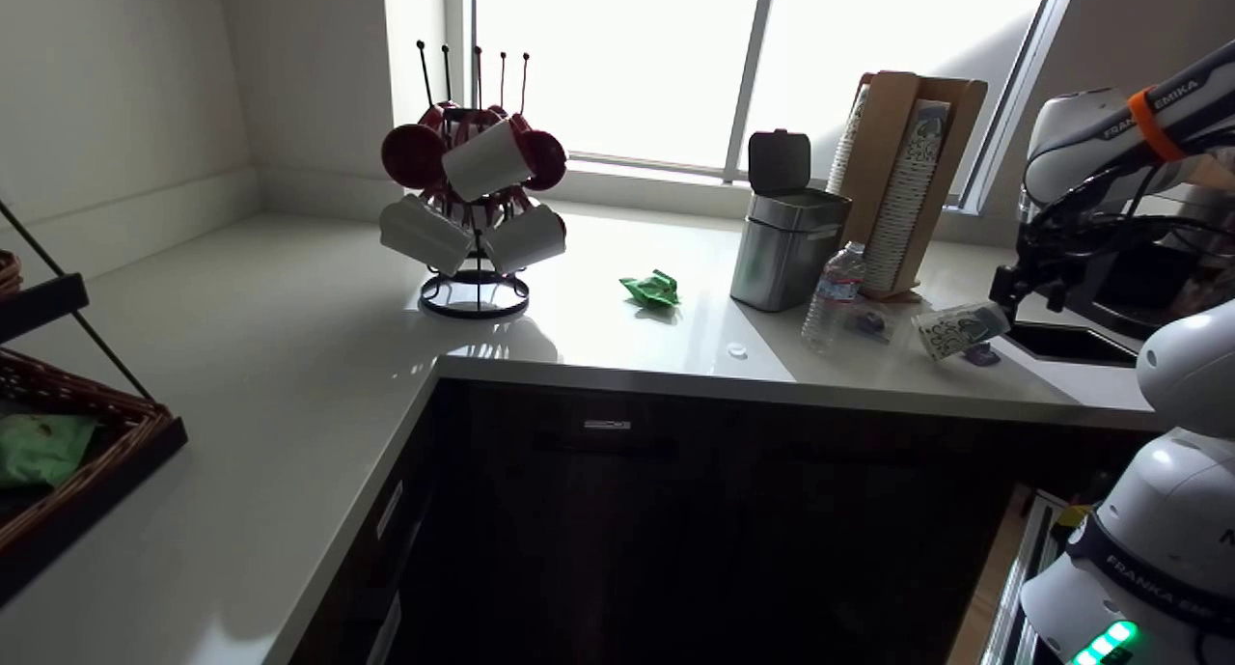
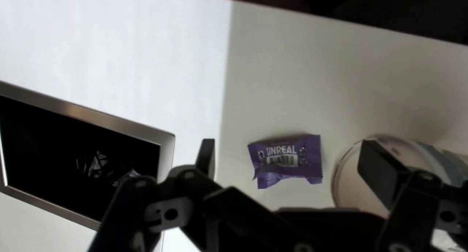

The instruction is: Place the two coffee cups upright then put one purple sachet inside the stacked cups.

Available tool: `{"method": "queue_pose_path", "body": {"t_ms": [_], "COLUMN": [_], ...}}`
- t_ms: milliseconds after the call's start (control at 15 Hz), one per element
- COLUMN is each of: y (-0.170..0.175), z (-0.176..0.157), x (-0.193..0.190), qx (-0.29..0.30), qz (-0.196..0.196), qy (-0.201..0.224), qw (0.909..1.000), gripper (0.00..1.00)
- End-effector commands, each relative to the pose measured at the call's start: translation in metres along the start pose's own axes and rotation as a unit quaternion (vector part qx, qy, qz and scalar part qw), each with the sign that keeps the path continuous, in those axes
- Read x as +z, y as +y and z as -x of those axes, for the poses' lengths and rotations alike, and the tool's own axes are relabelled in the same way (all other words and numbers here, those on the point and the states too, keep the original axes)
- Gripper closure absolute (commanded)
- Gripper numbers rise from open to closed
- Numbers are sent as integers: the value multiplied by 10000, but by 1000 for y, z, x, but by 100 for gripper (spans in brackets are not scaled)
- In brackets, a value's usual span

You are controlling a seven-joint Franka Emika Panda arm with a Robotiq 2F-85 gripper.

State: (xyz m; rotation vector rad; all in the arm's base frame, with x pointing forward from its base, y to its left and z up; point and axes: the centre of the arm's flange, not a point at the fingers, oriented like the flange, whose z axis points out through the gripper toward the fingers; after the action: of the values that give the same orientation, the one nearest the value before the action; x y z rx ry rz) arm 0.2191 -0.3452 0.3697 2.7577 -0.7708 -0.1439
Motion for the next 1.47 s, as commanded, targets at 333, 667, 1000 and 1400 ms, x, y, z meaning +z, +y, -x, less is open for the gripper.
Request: {"method": "queue_pose_path", "body": {"t_ms": [333, 667, 1000, 1400], "y": [-5, -19, -10, -1], "z": [-5, -7, -8, -46], "x": [23, 11, -20, -32], "qx": [450, 168, 972, 2496], "qz": [225, 52, -345, -763], "qy": [-671, -660, -239, -366], "qw": [9965, 9977, 9944, 9646], "gripper": [0, 0, 0, 0]}}
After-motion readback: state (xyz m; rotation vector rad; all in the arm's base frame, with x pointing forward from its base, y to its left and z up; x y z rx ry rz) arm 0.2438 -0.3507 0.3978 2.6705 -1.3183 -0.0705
